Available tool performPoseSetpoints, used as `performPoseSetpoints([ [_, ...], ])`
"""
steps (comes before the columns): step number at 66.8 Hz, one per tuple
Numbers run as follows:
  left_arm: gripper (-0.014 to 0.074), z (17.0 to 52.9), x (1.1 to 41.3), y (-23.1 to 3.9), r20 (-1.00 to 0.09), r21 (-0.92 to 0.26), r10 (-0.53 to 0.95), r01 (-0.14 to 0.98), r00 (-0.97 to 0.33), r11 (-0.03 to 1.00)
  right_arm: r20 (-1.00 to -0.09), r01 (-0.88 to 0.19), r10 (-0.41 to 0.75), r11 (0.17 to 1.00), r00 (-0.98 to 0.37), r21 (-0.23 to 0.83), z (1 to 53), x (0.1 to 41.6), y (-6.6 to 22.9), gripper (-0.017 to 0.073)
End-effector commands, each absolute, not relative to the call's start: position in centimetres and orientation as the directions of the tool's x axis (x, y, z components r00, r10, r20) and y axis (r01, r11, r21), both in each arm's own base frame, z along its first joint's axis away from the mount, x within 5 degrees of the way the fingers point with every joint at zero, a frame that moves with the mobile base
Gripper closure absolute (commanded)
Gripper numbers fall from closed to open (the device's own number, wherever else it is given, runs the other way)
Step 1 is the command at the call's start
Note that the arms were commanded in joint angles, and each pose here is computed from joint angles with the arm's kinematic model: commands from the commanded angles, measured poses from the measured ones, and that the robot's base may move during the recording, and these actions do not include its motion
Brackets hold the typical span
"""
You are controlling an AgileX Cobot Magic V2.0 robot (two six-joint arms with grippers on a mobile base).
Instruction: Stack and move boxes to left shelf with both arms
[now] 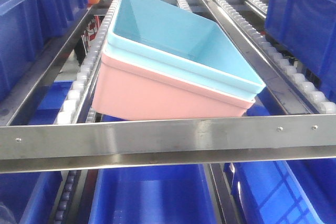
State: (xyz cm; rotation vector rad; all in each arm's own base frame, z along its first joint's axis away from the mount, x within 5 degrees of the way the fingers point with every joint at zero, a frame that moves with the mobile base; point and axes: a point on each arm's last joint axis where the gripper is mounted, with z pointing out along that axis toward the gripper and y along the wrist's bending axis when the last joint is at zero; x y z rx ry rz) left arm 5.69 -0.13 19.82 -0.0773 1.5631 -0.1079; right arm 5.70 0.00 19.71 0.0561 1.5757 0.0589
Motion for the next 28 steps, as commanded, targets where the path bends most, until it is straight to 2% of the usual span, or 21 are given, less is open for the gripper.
performPoseSetpoints([
  [1,0.0595,20.86,5.49,-0.03,-0.985,-0.126,-0.128,0.022,0.115,0.992,-0.989,-0.008,0.061,0.998,0.131,0.061,21.47,5.35,0.00,0.0503],
  [28,0.0595,20.86,5.49,-0.03,-0.985,-0.126,-0.128,0.022,0.115,0.992,-0.989,-0.008,0.061,0.998,0.131,0.061,21.47,5.35,0.00,0.0503],
])
